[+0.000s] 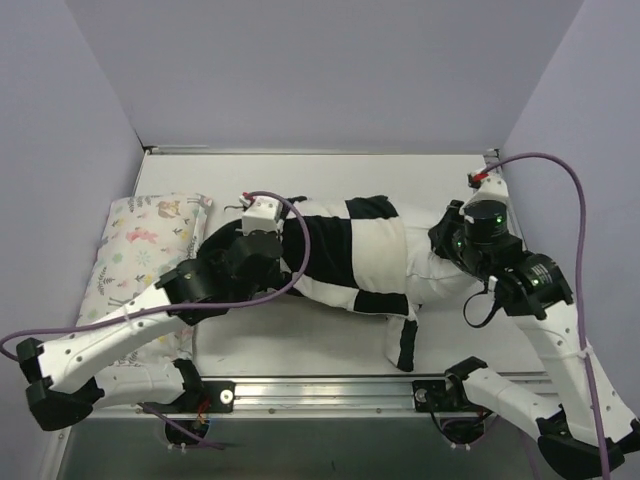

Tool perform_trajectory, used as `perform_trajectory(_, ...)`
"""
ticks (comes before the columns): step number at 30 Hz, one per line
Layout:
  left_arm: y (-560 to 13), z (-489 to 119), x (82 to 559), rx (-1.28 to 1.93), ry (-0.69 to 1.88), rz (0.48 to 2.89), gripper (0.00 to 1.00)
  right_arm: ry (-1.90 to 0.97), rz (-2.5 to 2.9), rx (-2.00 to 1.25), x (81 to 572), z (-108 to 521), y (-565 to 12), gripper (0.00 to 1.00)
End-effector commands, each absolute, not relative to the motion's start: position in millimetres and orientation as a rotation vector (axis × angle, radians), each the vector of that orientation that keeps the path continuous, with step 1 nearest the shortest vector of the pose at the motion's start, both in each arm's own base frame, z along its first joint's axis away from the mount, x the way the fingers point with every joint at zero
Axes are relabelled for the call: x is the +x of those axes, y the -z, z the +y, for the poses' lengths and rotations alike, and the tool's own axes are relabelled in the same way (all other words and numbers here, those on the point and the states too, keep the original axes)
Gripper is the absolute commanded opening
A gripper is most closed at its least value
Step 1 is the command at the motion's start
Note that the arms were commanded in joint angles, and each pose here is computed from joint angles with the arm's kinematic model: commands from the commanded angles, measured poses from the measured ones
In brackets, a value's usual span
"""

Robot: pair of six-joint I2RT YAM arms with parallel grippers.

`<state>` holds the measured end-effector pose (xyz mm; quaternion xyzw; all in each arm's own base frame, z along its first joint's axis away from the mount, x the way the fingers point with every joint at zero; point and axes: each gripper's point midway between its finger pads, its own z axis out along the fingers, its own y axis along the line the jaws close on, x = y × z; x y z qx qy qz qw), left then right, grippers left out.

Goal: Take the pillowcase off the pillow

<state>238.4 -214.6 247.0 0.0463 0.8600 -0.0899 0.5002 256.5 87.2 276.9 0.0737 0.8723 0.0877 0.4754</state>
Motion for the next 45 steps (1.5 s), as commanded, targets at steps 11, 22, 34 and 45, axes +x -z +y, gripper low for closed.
perform_trajectory(11, -342.6, -220.7, 349.4, 0.109, 0.4, 2.041, 0.0, -0.354, 2.292, 0.278, 323.2, 99.1, -244.0, 0.0)
perform_trajectory(22, -240.9, -247.9, 438.5, 0.013, 0.46, 2.282, 0.08, -0.245, 2.39, 0.397, 396.8, 86.0, -185.0, 0.81)
perform_trajectory(34, -206.7, -257.8, 471.3, -0.016, 0.489, 2.323, 0.63, -0.251, 1.988, 0.439, 345.4, 51.6, -327.0, 0.96)
perform_trajectory(45, -190.9, -269.1, 475.8, -0.001, 0.541, 2.333, 0.74, -0.347, 2.106, 0.507, 292.7, 62.5, -182.5, 0.98)
